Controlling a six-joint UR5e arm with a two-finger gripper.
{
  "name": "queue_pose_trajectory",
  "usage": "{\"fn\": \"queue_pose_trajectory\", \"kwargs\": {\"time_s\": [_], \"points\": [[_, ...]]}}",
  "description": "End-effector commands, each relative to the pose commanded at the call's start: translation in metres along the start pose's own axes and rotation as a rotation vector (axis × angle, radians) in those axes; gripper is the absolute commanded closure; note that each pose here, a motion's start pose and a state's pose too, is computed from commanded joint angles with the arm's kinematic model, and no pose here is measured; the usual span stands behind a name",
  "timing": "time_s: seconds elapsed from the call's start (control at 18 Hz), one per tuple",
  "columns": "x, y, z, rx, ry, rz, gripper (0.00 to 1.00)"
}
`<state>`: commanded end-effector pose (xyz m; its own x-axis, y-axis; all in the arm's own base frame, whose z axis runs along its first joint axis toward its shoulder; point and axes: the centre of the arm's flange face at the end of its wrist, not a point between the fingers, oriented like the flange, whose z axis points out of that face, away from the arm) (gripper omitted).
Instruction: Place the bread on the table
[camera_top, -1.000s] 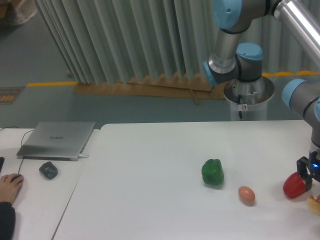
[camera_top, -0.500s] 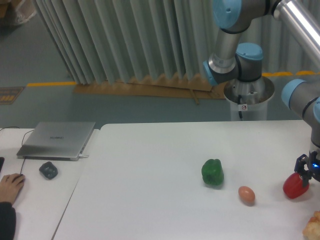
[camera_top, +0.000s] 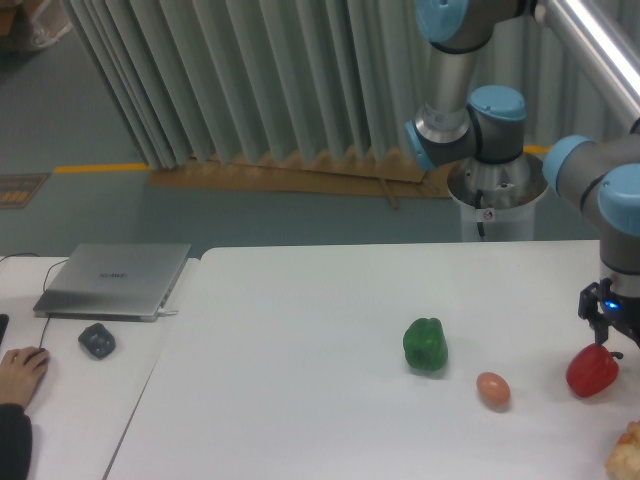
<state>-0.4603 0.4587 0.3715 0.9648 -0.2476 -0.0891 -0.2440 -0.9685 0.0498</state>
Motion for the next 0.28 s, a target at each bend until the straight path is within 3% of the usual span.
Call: {"fn": "queue_pose_trajectory", "kwargs": {"time_s": [0.28], "points": [[0.018, 0.007, -0.002, -0.009, 0.021, 0.005, 0.0]]}}
